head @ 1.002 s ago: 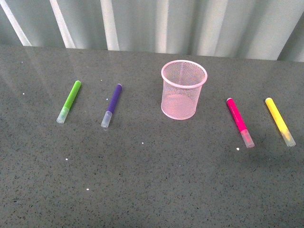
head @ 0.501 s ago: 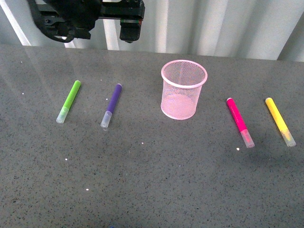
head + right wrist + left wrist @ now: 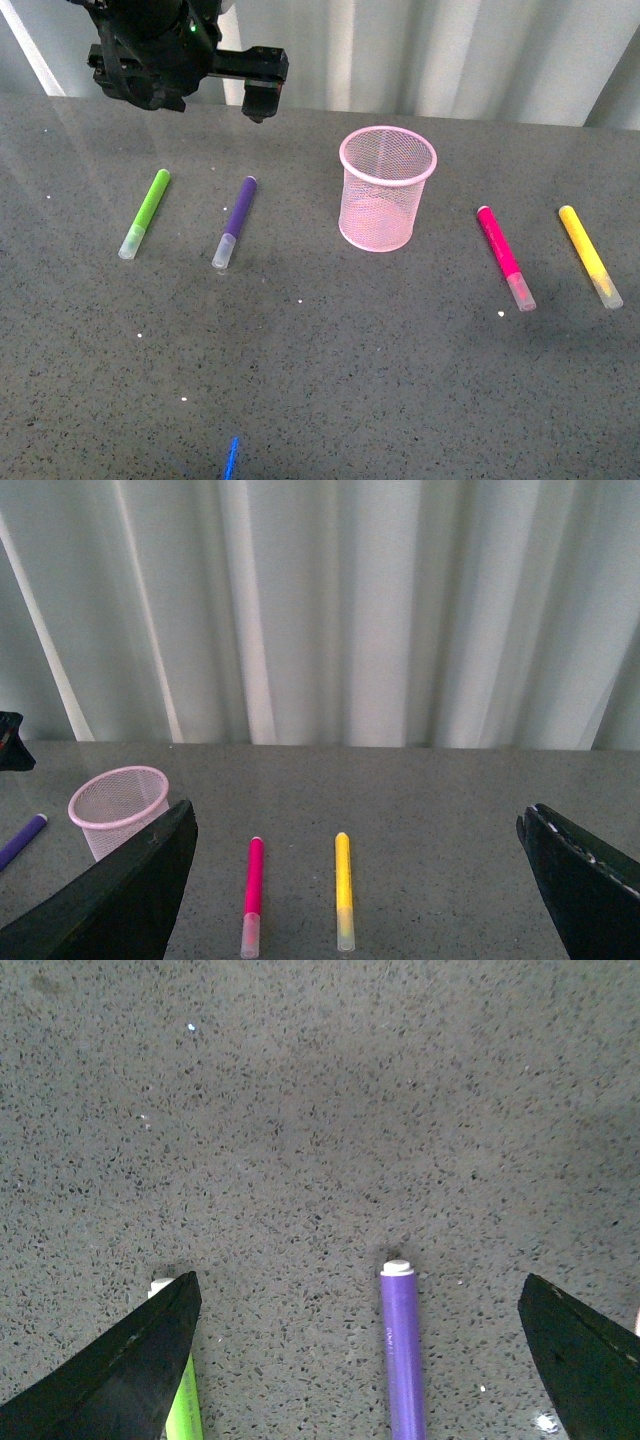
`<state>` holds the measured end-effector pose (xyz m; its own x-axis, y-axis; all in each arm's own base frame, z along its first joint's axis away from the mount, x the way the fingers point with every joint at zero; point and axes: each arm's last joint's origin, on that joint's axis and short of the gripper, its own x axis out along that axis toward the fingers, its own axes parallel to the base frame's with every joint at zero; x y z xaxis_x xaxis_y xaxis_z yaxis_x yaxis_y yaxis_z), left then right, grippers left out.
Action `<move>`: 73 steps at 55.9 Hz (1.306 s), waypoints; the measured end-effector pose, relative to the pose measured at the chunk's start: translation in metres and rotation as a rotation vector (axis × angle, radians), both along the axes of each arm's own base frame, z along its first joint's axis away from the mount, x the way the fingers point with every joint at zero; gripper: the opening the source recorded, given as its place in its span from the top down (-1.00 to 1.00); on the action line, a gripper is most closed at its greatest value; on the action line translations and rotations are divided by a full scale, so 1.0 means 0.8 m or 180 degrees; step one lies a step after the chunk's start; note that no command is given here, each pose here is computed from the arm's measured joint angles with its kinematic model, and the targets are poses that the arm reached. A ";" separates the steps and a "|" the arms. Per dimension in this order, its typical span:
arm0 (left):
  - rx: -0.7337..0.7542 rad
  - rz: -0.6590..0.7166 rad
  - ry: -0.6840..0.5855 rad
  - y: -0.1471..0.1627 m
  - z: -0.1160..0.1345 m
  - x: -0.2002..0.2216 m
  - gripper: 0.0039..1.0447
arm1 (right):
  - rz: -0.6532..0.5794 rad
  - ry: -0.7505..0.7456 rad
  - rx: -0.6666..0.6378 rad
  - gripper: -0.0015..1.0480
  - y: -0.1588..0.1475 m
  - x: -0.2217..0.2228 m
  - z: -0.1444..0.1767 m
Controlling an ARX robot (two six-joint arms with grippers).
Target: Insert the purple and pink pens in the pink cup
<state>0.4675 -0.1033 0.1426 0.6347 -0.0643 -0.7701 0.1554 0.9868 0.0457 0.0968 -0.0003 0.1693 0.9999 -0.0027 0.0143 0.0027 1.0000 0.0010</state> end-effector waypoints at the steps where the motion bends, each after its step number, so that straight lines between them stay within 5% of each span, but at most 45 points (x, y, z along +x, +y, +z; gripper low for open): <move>1: 0.0005 -0.0002 0.0005 0.000 -0.001 0.000 -0.87 | 0.0001 0.0000 0.0000 -0.86 0.000 0.000 0.000; 43: 0.0098 -0.0180 0.0346 -0.022 -0.083 -0.017 -0.87 | 0.0001 0.0000 -0.0001 -0.86 0.000 0.000 0.000; 73: 0.0188 -0.0308 0.0294 -0.039 -0.096 -0.009 -0.78 | 0.0001 0.0000 0.0000 -0.86 0.000 0.000 0.000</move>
<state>0.4601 -0.1346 0.0655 0.5540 -0.0747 -0.8292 0.2560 0.9630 0.0843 0.0968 -0.0003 0.1693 0.9999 -0.0023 0.0143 0.0023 1.0000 0.0009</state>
